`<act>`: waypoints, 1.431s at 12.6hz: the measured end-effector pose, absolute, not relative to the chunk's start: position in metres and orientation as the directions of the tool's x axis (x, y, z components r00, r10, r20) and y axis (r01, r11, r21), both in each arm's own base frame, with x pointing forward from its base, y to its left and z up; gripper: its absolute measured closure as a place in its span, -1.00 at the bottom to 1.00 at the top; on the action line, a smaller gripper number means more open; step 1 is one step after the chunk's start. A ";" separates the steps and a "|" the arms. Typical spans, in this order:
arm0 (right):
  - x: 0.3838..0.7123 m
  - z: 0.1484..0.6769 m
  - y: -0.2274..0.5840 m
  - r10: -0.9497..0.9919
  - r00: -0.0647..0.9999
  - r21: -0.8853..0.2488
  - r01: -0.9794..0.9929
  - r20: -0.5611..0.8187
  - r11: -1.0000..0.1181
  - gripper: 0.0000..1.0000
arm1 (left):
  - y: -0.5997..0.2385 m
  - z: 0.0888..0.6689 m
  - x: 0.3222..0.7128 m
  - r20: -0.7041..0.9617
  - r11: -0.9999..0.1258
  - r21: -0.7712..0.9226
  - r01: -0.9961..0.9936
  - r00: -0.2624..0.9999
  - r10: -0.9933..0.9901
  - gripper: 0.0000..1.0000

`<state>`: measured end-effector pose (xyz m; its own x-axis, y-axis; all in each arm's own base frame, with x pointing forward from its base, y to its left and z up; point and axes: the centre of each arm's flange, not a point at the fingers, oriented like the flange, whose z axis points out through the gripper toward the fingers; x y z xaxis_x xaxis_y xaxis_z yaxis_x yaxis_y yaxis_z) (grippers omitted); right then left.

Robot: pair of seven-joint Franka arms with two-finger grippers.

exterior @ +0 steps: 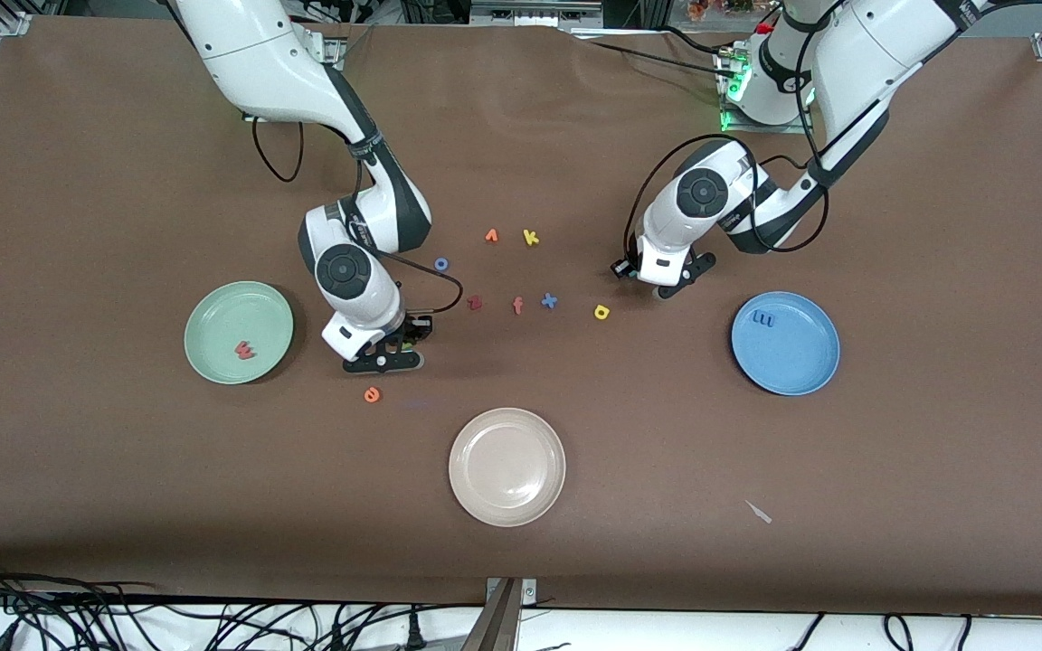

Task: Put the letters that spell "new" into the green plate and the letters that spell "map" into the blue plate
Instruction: 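Grasp the teal d with the left gripper while the right gripper grasps n, then open the left gripper over blue plate while the right gripper opens over green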

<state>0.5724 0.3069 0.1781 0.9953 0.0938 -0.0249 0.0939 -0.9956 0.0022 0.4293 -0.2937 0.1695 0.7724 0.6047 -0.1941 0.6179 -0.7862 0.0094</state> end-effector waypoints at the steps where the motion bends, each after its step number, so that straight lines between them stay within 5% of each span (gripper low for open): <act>1: 0.573 0.179 0.306 0.093 0.995 0.002 0.093 -0.024 -0.996 0.40 | -0.294 0.169 0.429 -0.194 -0.787 0.010 0.617 0.773 0.604 0.42; 5: 0.576 0.183 0.308 0.095 0.995 -0.002 0.095 -0.016 -0.995 0.44 | -0.283 0.176 0.445 -0.174 -0.816 -0.058 0.575 0.799 0.575 0.42; 9: 0.589 0.199 0.300 0.086 0.996 0.012 0.086 -0.033 -0.996 0.44 | -0.247 0.234 0.515 -0.134 -0.858 -0.109 0.502 0.848 0.513 0.42; 13: 0.606 0.243 0.242 0.144 0.981 0.054 0.152 -0.128 -0.987 0.44 | -0.134 0.259 0.559 -0.190 -0.908 -0.098 0.406 0.888 0.418 0.42; 18: 0.616 0.267 0.173 0.121 0.971 0.086 0.141 -0.206 -0.986 0.44 | -0.022 0.230 0.568 -0.249 -0.962 -0.062 0.267 0.929 0.274 0.42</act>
